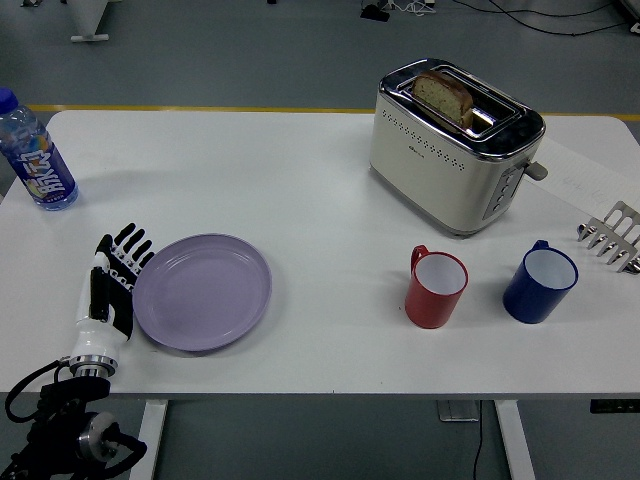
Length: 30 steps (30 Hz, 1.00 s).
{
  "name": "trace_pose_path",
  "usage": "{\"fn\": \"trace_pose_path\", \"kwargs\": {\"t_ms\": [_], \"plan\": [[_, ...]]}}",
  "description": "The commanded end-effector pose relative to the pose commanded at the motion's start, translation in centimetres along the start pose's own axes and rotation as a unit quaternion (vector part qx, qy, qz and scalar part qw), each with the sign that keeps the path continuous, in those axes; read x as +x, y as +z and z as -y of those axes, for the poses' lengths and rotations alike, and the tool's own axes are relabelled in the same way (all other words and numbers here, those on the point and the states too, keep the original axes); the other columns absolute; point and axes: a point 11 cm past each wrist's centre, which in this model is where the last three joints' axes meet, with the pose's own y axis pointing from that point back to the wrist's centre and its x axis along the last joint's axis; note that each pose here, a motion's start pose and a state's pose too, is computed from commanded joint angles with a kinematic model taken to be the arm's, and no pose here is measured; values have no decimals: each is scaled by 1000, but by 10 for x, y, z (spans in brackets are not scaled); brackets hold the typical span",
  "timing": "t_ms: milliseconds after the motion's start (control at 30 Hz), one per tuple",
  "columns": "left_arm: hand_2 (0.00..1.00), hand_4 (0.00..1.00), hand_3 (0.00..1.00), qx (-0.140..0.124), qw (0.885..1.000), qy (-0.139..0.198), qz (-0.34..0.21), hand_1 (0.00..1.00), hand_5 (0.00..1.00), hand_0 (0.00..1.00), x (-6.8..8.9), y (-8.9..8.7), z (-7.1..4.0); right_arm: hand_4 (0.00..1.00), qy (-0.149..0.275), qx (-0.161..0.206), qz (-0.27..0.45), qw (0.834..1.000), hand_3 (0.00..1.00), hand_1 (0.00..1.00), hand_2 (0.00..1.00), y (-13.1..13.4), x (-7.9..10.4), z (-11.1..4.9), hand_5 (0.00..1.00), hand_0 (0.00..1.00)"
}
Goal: Push plate across desktop
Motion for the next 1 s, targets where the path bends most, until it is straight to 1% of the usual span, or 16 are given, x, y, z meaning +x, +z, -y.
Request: {"fn": "trace_pose_path", "kwargs": {"t_ms": [633, 800, 867, 1000], "plan": [[875, 525, 810, 18, 999, -40, -1, 852, 998, 833, -27, -12, -3, 491, 0, 3, -2, 1000, 745, 658, 764, -3, -1, 0, 482, 695], [875, 524, 810, 26, 998, -56, -3, 852, 998, 833, -38, -17, -6, 491, 1, 3, -4, 1000, 745, 657, 764, -3, -1, 0, 482, 696], [875, 524, 810, 28, 998, -59, -3, 852, 998, 833, -40, -18, -7, 491, 1, 4, -4, 1000, 745, 657, 764, -3, -1, 0, 482, 696], [875, 525, 810, 36, 996, -76, -4, 851, 998, 832, -51, -23, -11, 492, 1, 5, -4, 1000, 745, 657, 763, -4, -1, 0, 482, 696]]}}
